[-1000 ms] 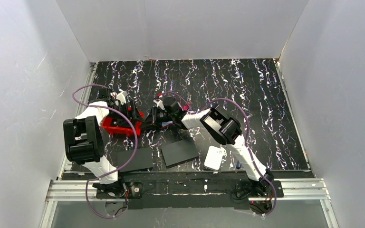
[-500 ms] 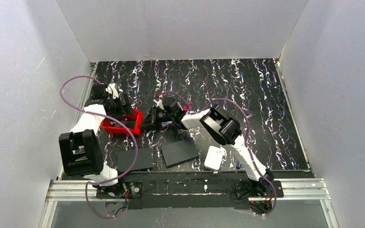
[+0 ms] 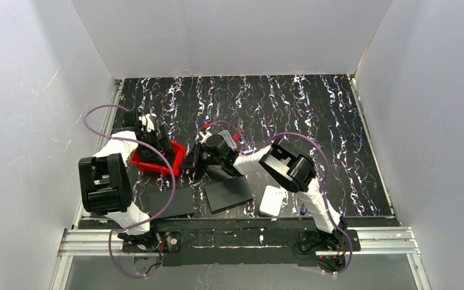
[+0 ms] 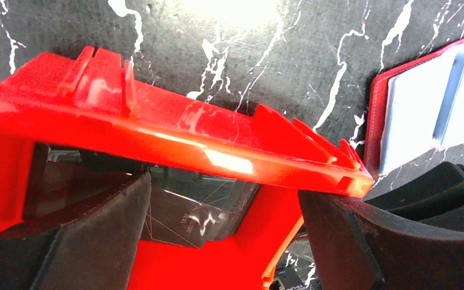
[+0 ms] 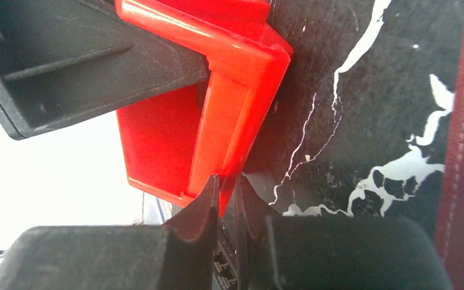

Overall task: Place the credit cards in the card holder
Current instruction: Pick up the credit card from the storage box.

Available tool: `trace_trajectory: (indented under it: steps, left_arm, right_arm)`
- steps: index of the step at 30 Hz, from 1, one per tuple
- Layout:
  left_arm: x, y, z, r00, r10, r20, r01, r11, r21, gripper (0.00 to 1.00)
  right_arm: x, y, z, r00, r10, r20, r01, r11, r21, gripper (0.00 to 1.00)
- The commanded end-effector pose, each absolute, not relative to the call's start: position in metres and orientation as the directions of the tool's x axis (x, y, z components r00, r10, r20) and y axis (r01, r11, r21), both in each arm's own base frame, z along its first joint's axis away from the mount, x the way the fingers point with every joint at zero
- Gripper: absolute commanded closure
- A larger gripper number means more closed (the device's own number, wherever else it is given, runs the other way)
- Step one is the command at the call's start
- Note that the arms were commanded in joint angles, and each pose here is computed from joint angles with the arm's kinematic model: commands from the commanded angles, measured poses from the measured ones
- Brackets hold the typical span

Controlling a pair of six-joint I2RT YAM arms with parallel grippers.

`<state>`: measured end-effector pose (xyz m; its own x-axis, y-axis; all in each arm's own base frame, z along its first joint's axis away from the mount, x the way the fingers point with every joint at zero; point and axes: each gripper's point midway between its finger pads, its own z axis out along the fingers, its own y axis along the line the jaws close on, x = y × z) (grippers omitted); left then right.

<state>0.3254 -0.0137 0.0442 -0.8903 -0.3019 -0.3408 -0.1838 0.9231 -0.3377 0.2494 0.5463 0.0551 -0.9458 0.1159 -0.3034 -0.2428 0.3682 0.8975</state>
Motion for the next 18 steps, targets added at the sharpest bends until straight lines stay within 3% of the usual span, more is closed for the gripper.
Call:
trace_trajectory:
  steps: [1, 8, 18]
  left_arm:
    - [0.330, -0.015, 0.063, -0.866, -0.265, -0.423, -0.120, 0.933, -0.338, 0.09]
    - [0.314, -0.042, 0.049, -0.932, -0.202, -0.300, -0.049, 0.892, -0.449, 0.03]
    - [0.309, -0.091, 0.056, -0.960, -0.187, -0.208, 0.000, 0.745, -0.667, 0.09]
  right_arm:
    - [0.256, 0.549, 0.086, -0.874, 0.153, -0.462, -0.388, 0.352, 0.852, 0.99]
    - [0.250, 0.557, 0.091, -0.875, 0.140, -0.464, -0.401, 0.329, 0.855, 0.99]
    - [0.247, 0.560, 0.092, -0.865, 0.129, -0.485, -0.425, 0.325, 0.845, 0.99]
